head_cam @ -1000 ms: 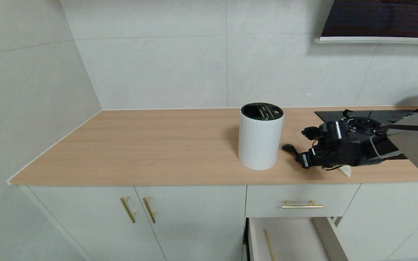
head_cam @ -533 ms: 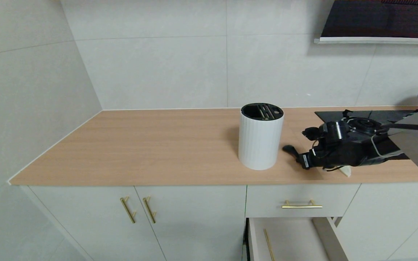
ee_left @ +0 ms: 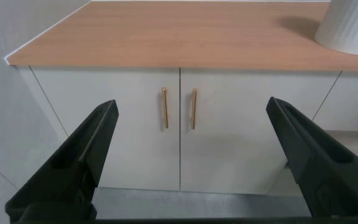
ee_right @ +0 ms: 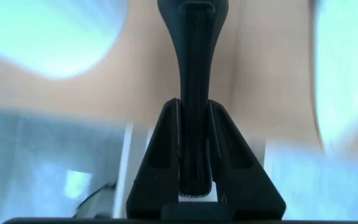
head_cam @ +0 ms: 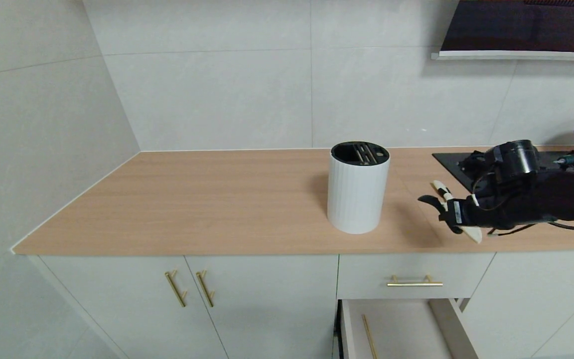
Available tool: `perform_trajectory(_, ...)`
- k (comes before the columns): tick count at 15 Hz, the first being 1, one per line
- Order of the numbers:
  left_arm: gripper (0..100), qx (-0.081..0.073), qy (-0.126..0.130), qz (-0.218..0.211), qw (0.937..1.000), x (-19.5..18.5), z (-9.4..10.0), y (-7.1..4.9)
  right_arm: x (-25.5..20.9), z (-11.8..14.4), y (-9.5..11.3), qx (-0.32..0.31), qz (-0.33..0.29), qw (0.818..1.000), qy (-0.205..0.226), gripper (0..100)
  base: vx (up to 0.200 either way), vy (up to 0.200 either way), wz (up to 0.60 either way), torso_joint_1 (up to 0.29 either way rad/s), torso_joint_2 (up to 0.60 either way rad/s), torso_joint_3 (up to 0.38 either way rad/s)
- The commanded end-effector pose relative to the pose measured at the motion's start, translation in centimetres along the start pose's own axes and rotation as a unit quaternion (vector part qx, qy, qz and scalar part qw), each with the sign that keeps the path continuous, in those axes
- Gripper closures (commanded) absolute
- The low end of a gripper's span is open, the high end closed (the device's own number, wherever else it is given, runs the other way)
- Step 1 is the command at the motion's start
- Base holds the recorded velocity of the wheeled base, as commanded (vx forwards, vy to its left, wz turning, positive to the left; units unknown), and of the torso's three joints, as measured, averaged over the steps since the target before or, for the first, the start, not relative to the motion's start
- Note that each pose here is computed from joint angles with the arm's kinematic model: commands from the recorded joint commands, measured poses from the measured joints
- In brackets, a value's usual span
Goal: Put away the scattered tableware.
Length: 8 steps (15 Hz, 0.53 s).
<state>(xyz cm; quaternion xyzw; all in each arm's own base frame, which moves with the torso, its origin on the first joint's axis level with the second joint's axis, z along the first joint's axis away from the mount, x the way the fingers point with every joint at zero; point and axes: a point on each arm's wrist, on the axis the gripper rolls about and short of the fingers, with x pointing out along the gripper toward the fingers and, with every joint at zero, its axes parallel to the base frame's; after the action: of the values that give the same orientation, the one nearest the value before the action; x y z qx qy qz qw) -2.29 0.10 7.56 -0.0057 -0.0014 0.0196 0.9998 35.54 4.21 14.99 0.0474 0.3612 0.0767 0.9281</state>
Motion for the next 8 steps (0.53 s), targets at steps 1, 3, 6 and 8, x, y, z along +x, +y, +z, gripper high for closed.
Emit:
perform_trajectory(1,0,0.000,0.001,0.000,1.0000,0.0,0.0,0.0,-5.0,-1.9,0.8,0.029,-0.015,0.999,-0.005,100,0.000,0.000,0.00,0.000,0.00,0.000)
perform_trajectory(3,0,0.000,0.001,0.000,1.0000,0.0,0.0,0.0,-5.2,-4.2,2.0,0.069,-0.035,0.997,0.021,100,0.000,0.000,0.00,0.000,0.00,0.000)
perform_trajectory(6,0,0.000,0.001,0.000,1.0000,0.0,0.0,0.0,-6.0,-6.9,2.9,0.048,-0.046,0.997,0.047,100,0.000,0.000,0.00,0.000,0.00,0.000)
perform_trajectory(8,0,0.000,0.001,0.000,1.0000,0.0,0.0,0.0,-6.0,-7.2,3.2,0.042,-0.045,0.997,0.051,100,0.000,0.000,0.00,0.000,0.00,0.000)
